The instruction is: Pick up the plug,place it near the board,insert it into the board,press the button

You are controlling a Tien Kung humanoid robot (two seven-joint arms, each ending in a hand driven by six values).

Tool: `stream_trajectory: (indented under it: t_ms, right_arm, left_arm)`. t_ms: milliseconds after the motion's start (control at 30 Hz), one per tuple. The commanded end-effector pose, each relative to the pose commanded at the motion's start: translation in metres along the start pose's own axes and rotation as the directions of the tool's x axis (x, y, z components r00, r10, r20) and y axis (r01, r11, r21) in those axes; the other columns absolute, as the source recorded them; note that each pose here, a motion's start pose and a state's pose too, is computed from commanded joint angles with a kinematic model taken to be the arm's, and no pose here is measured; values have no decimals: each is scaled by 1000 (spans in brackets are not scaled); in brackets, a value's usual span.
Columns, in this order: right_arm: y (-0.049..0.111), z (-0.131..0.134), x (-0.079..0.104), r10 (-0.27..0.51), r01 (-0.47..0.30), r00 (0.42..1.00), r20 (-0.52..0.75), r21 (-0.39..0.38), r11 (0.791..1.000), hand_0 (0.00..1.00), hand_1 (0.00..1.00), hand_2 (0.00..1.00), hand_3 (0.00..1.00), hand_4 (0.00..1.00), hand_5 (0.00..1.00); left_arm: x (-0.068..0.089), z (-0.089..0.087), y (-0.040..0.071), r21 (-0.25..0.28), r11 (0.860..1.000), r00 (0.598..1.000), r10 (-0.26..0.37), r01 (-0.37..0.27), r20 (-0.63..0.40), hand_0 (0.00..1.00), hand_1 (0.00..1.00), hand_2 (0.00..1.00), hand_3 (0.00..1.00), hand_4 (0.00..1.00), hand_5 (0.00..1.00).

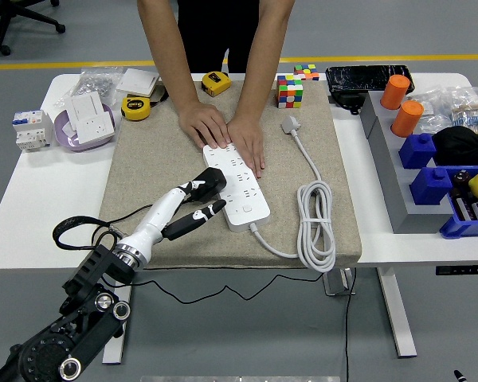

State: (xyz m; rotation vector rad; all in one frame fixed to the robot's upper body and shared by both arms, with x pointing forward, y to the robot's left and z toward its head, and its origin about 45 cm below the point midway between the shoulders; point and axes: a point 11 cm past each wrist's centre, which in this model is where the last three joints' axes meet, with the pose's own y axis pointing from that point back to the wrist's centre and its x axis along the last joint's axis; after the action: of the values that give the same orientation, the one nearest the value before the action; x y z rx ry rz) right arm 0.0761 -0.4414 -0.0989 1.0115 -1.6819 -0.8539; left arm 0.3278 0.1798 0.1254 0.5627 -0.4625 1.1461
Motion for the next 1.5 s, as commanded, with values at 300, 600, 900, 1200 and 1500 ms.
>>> stream_trajectory:
  t_ms: [300,600,900,1200,1500]
  right_arm:
    - [0,-2,0,-3,3,1000,-7,3,1000,759,765,752,801,998,936]
    - [0,-1,0,-5,5,1000,-10,2,1000,759,765,751,800,998,936]
    - [0,-2,0,-4,4,1000,-10,3,1000,759,766,751,799,998,936]
    - [0,-4,0,-2,3,1000,-8,6,1000,759,765,751,799,998,937]
    - [0,-3,0,-2,2,1000,-5,3,1000,759,765,751,800,998,937]
  left_arm:
    - [-5,12,-9,-26,1000,998,-1,2,58,998,946,896,834,998,998]
    - [-8,17,-13,-34,999,996,-5,8,88,998,941,890,829,998,998]
    - [-9,18,-20,-27,1000,991,-12,16,135,998,940,889,828,998,998]
    - [-5,25,-27,-43,999,982,-6,15,190,998,939,888,829,998,998]
    - [8,46,-29,-106,994,955,61,-31,290,998,944,885,823,998,998]
